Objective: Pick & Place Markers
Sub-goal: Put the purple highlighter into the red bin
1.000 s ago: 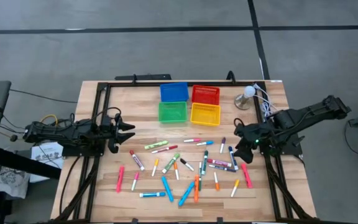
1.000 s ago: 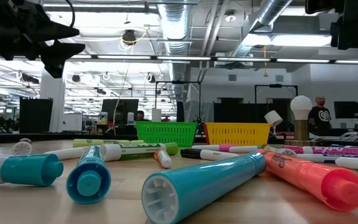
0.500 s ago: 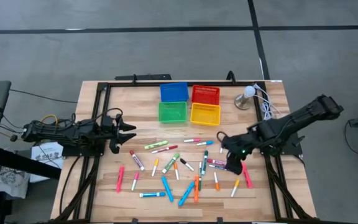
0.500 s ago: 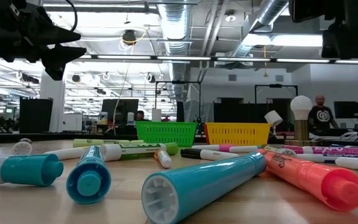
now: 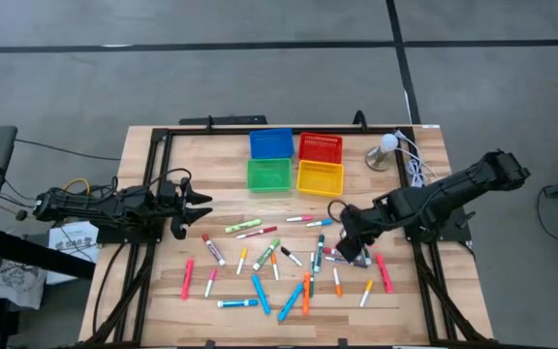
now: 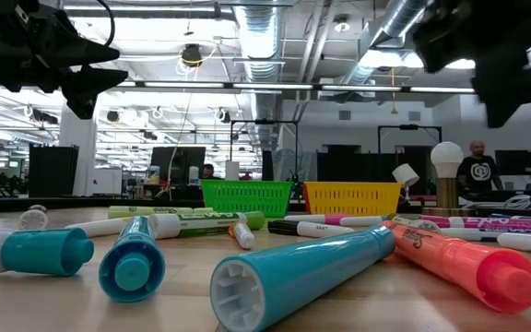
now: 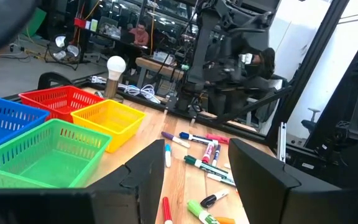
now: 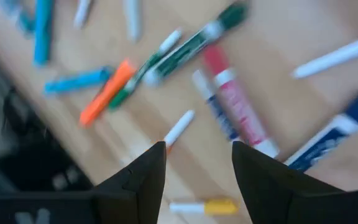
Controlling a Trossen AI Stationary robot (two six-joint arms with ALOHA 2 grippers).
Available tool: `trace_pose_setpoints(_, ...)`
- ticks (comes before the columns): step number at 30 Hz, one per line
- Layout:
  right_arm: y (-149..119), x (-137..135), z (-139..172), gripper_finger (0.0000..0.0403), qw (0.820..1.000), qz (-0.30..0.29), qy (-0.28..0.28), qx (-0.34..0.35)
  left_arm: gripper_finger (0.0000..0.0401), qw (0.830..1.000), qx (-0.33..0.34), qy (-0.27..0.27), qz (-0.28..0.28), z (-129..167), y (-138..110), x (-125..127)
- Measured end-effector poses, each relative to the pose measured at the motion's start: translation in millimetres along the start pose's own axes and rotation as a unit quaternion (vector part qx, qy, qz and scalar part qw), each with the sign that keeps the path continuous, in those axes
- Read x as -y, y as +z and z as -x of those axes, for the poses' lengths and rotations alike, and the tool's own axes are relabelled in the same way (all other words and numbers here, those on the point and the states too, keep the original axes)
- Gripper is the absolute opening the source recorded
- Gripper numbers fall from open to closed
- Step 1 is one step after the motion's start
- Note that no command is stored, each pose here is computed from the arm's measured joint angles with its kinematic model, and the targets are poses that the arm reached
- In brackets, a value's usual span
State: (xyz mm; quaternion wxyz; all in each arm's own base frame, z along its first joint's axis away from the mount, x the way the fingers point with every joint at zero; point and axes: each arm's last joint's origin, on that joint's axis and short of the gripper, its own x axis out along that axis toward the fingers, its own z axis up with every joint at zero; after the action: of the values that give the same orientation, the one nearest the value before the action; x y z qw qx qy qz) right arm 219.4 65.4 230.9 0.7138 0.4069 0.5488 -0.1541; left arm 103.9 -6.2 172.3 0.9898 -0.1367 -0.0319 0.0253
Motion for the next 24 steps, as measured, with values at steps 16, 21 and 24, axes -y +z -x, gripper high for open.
trace_pose_setpoints(16,42,38,8,0.0134,0.974,-0.200,-0.081,0.068,0.0177,1.000,0.000,0.000,0.000,0,0,0)
trace_pose_setpoints(21,46,39,-14,0.0118,0.972,-0.203,-0.109,0.053,0.0177,1.000,0.000,0.000,0.000,0,0,0)
trace_pose_setpoints(24,51,39,-28,0.0115,0.971,-0.198,-0.123,0.048,0.0177,1.000,-0.003,0.001,0.000,0,0,0)
